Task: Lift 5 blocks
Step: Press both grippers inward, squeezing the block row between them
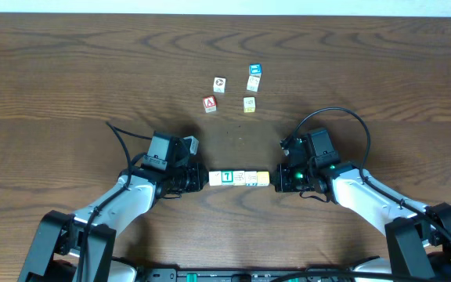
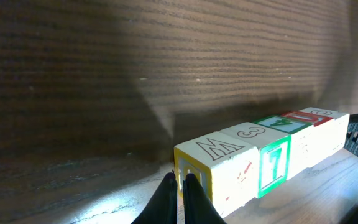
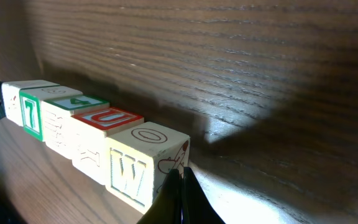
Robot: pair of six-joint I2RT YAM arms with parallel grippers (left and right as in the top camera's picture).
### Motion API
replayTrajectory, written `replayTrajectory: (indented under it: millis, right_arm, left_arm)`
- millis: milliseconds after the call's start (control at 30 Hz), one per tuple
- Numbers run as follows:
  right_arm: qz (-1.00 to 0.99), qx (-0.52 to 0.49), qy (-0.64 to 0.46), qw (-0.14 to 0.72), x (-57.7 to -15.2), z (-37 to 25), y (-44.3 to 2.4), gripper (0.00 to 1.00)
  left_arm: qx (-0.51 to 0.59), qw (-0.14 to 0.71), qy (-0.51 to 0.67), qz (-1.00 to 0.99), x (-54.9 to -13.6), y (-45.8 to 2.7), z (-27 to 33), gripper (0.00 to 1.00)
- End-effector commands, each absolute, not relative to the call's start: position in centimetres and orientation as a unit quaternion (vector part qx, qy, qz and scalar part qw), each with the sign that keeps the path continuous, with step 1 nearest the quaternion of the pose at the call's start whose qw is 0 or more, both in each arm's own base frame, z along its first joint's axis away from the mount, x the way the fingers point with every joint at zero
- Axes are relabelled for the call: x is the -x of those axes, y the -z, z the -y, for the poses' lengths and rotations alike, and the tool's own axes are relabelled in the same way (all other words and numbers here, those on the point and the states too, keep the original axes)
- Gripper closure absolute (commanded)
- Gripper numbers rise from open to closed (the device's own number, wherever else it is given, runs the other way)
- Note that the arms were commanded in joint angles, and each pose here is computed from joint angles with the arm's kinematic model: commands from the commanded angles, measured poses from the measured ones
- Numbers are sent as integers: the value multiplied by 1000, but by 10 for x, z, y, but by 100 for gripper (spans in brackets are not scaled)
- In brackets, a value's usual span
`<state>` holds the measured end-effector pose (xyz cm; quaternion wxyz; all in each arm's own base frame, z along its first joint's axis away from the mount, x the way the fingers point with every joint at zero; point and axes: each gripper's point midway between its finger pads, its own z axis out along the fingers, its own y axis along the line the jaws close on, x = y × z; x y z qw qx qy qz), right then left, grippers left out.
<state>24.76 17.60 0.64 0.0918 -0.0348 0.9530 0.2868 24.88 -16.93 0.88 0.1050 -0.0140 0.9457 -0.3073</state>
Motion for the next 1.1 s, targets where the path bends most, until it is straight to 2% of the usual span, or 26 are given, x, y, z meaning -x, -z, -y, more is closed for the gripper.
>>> replayTrajectory:
  millis: [0, 367, 500, 1067]
  right_arm:
    - [-958, 32, -271, 89, -247, -176, -3, 99]
    - [-958, 46, -264, 97, -249, -174, -2, 99]
    - [-944, 77, -305, 98, -246, -187, -11, 99]
    - [-937, 110, -317, 100, -235, -217, -15, 99]
  left_arm:
    - [12, 105, 309, -945, -250, -10, 173, 93]
    - [12, 106, 308, -946, -251, -10, 173, 93]
    - [12, 109, 309, -945, -252, -11, 173, 93]
    - [14, 101, 318, -943, -248, -12, 181, 93]
